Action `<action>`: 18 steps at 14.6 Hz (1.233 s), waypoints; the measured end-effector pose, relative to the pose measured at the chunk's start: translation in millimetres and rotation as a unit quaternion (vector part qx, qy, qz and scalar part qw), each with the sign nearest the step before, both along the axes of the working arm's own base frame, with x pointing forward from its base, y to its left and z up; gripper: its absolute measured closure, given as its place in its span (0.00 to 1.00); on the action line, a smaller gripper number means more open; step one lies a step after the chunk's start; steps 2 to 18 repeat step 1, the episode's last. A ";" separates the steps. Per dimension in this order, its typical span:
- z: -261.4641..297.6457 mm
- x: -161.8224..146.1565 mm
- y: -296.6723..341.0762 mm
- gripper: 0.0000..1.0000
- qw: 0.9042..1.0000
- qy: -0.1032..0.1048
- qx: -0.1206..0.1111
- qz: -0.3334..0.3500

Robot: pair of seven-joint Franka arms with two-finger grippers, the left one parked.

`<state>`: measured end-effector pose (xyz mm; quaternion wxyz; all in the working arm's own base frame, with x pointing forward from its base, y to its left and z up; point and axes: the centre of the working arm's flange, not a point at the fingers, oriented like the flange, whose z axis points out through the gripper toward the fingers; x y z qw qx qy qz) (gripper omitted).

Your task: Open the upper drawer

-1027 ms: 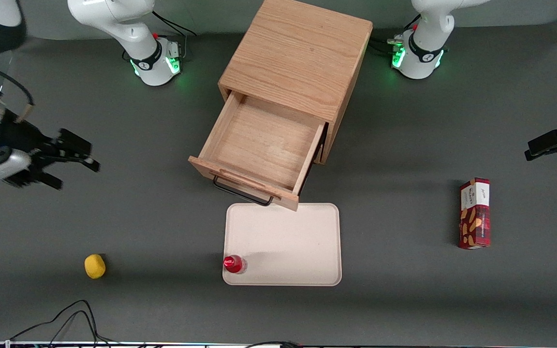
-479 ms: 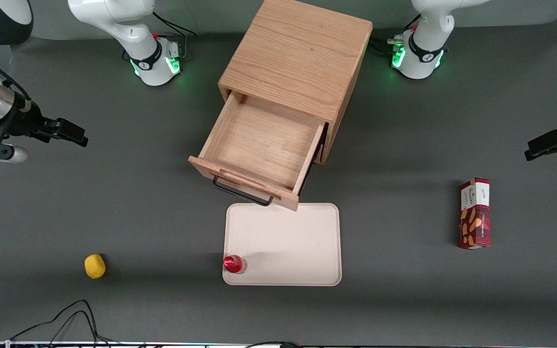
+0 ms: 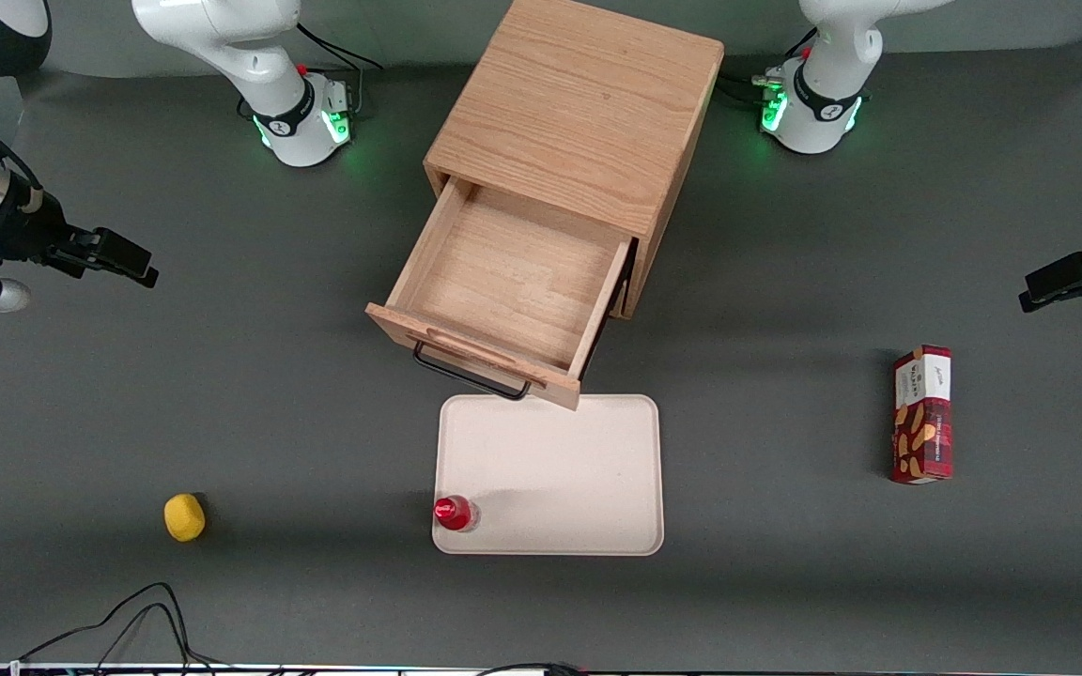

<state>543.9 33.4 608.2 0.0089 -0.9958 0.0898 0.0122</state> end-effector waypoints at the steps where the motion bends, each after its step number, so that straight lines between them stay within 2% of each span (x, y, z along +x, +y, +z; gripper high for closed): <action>1: 0.6 0.0 0.2 0.00 1.000 -0.002 -0.001 0.005; 18: 0.6 0.0 0.2 0.00 1.000 -0.002 -0.001 0.005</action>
